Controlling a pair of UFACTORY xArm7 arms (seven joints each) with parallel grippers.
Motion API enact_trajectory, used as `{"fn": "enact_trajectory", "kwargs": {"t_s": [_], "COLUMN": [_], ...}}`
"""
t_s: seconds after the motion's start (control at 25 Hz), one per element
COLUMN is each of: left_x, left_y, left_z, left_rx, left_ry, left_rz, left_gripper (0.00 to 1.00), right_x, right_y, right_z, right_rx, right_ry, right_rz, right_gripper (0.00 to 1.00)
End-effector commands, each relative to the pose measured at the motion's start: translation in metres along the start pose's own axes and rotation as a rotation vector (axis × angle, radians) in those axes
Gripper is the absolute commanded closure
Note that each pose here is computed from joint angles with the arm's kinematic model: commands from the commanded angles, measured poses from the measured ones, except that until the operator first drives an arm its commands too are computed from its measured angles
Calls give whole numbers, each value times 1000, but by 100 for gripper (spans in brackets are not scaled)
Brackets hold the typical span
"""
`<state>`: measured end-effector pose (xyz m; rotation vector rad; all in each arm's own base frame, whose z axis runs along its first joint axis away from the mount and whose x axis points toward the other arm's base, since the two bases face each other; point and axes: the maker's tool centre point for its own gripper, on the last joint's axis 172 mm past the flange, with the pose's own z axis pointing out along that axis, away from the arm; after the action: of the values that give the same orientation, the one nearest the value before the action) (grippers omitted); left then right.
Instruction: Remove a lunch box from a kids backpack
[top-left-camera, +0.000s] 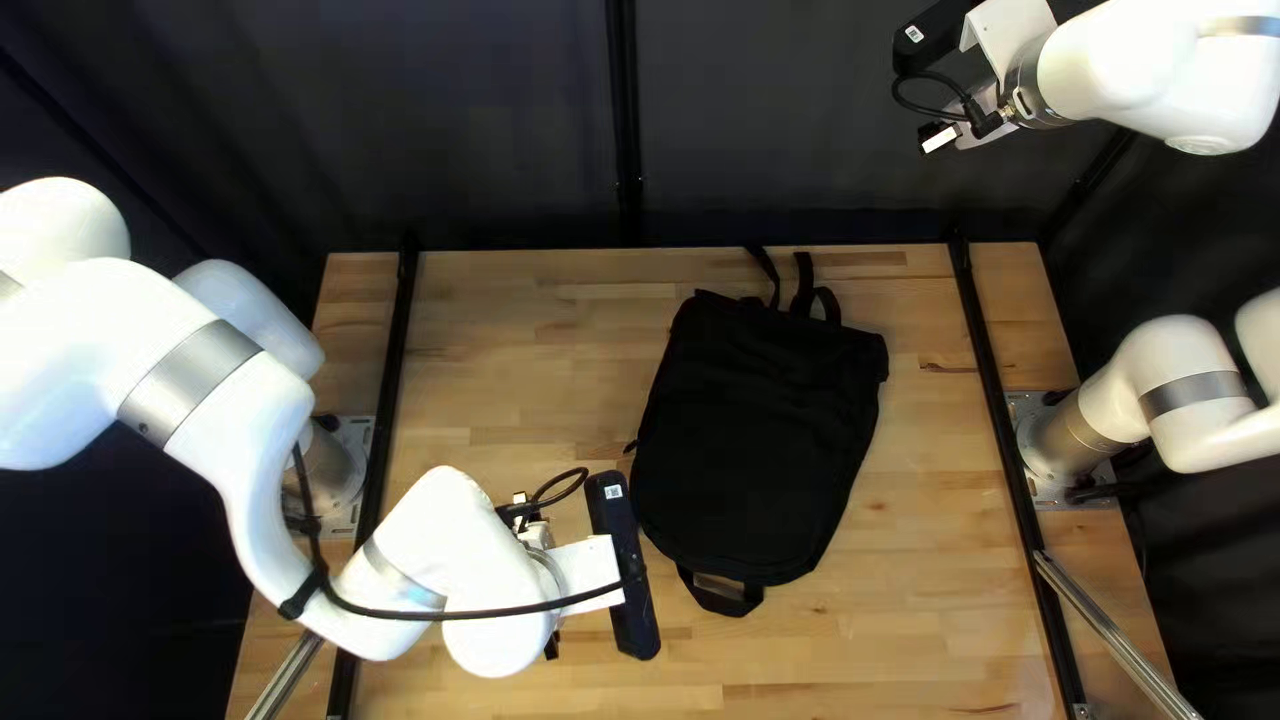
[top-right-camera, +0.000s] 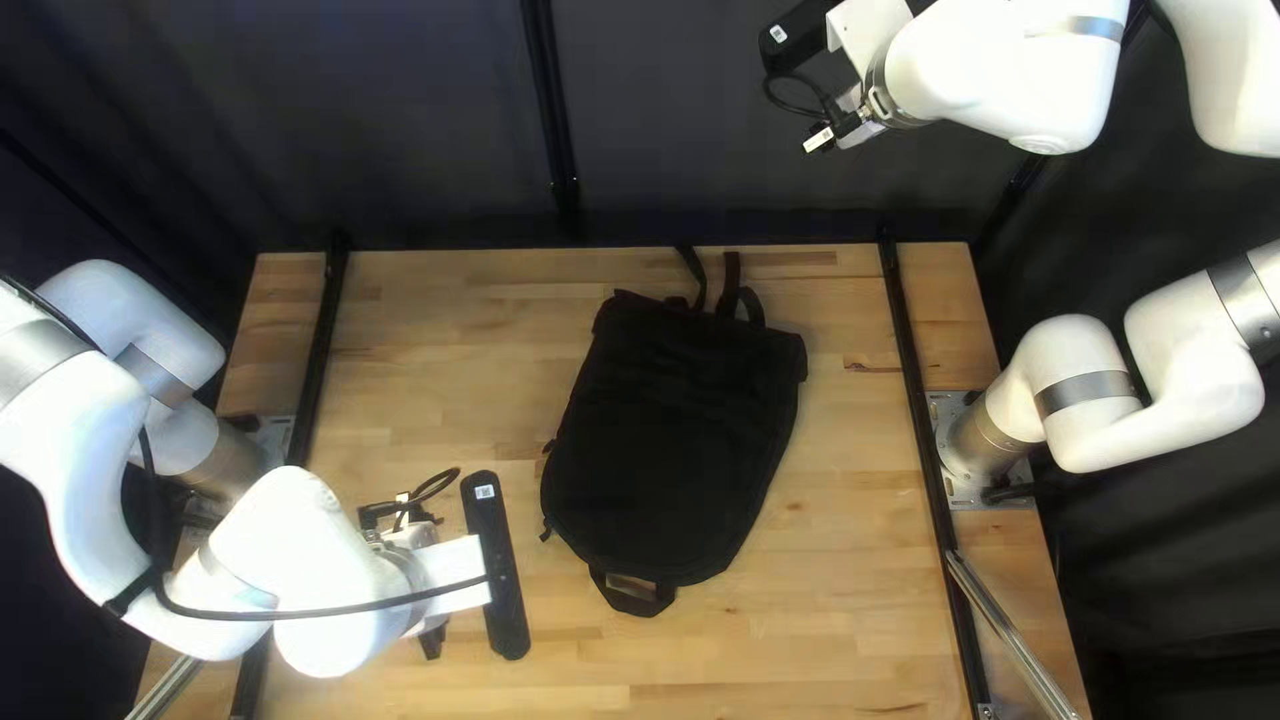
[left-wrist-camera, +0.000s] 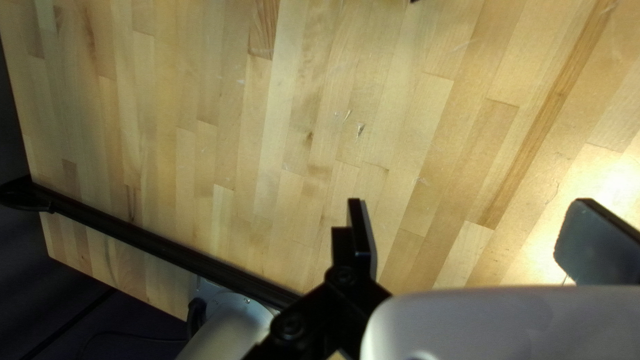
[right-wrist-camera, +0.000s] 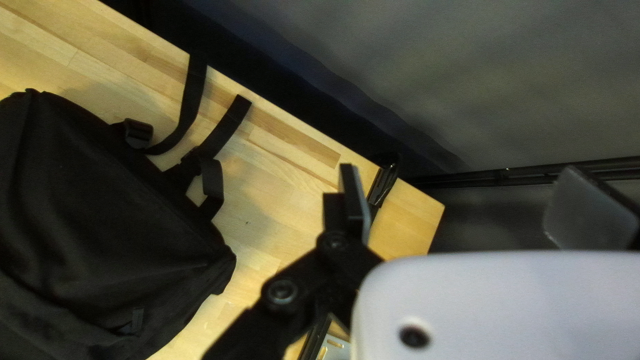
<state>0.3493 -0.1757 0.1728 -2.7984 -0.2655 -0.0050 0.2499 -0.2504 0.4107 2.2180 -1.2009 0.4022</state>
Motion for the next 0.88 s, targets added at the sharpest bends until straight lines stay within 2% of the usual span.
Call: {"fn": "enact_trajectory", "kwargs": {"t_s": [0.04, 0.16, 0.28, 0.56, 0.88], "left_x": [-2, 16, 33, 75, 81], "left_y": [-12, -1, 4, 20, 4], "left_z": [27, 75, 104, 138, 153], "left_rx": [44, 45, 32, 10, -12], "left_ry": [36, 79, 97, 151, 193], "left_rz": [-25, -49, -76, -118, -171], "left_gripper": [0, 0, 0, 0, 0], "right_x": [0, 0, 0, 0, 0], "right_y": [0, 0, 0, 0, 0], "right_z": [0, 0, 0, 0, 0], "right_rx": [0, 0, 0, 0, 0], "right_ry": [0, 0, 0, 0, 0], "right_rz": [0, 0, 0, 0, 0], "right_gripper": [0, 0, 0, 0, 0]}}
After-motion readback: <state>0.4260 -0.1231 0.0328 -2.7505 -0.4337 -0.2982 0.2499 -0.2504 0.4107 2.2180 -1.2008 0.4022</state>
